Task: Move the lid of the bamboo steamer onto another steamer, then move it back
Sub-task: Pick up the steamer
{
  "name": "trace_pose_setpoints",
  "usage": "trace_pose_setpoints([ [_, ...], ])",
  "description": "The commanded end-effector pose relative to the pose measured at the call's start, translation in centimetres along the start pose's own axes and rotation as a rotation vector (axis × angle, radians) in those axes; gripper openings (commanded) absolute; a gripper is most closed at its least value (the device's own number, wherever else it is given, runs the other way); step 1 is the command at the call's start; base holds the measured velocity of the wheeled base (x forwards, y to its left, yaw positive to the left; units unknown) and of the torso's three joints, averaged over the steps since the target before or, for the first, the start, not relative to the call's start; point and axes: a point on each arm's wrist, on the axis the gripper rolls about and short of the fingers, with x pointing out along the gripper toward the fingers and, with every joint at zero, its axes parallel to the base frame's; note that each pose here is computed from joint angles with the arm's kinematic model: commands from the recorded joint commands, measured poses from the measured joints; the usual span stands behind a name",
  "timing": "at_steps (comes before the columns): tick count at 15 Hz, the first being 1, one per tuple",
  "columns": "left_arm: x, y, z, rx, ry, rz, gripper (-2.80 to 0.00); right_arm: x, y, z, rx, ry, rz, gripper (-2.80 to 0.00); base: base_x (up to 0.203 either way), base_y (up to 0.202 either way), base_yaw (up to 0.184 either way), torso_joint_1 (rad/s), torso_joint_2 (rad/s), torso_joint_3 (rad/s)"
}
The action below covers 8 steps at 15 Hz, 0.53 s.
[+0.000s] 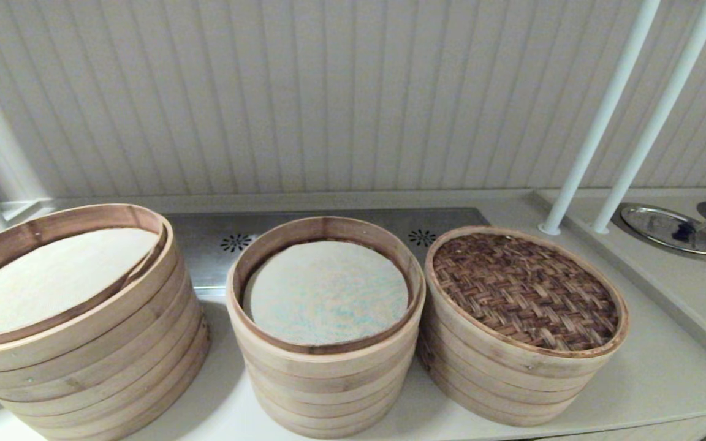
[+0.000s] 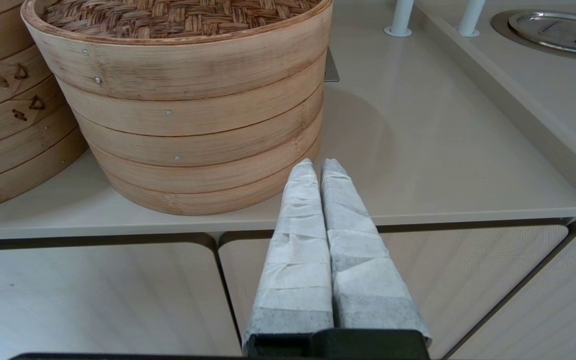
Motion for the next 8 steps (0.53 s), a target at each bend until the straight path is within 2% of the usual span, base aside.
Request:
trace_pose_setpoints([
  [1,0.0,0.0,0.0,-0.001,0.000,0.001,-2.80,0.1,0.0,-0.1,-0.001,0.007,0.001,-2.80,0.000,0.000,0.000,0.000,0.00,0.000],
  [6,0.0,0.0,0.0,-0.001,-0.001,0.001,-2.80,-0.2,0.0,0.5,-0.015,-0.012,0.007,-2.80,0.000,0.000,0.000,0.000,0.00,0.000],
  [8,0.0,0.0,0.0,-0.002,0.001,0.001,-2.80,-0.9,0.1,3.0,-0.015,-0.049,0.010,-2.80,0.000,0.000,0.000,0.000,0.00,0.000],
])
